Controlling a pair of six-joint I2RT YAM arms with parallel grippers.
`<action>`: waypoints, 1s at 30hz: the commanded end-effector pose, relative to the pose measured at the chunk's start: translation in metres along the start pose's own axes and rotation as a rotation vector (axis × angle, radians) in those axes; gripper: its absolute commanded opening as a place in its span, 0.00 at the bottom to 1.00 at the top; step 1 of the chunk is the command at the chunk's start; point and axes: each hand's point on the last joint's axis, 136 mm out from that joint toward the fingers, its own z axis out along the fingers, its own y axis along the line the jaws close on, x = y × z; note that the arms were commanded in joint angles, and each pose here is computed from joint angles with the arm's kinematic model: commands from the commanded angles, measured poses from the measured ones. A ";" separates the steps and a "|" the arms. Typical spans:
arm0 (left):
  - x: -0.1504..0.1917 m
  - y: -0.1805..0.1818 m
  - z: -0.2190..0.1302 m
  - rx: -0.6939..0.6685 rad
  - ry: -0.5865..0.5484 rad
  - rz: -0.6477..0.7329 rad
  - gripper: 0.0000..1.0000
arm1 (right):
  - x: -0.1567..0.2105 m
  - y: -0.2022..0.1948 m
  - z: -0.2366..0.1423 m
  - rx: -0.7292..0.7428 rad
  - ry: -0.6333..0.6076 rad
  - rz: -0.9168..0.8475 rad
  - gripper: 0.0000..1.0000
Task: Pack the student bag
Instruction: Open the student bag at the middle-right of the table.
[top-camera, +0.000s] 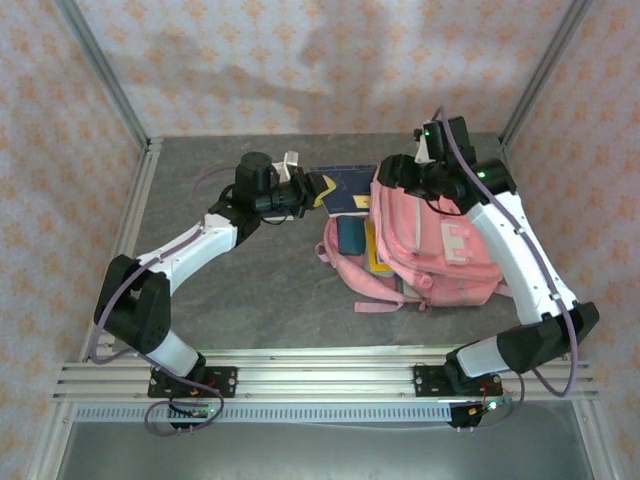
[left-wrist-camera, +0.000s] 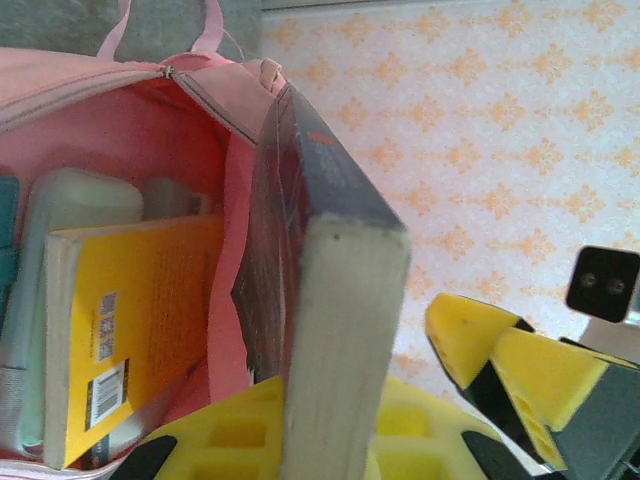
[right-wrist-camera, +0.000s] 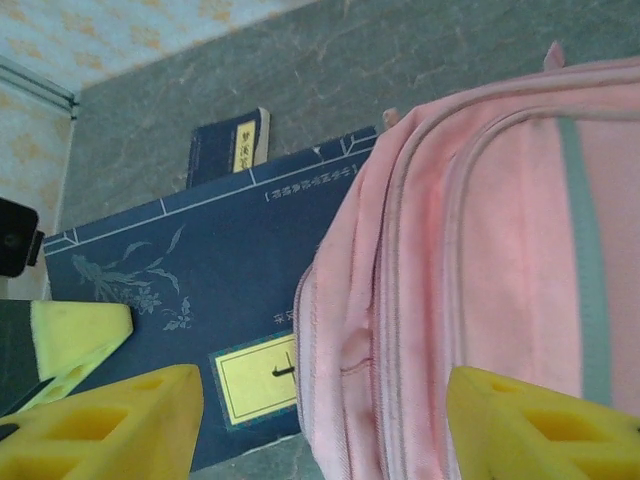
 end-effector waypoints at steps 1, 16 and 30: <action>0.028 -0.057 0.004 0.178 0.116 0.101 0.00 | 0.016 -0.010 0.020 0.071 0.088 0.012 0.65; 0.034 -0.057 0.010 0.168 0.131 0.130 0.00 | 0.008 -0.029 0.073 0.287 0.202 -0.059 0.00; 0.008 0.008 -0.042 -0.125 0.037 0.172 0.00 | -0.033 0.106 0.066 -0.072 0.099 -0.414 0.00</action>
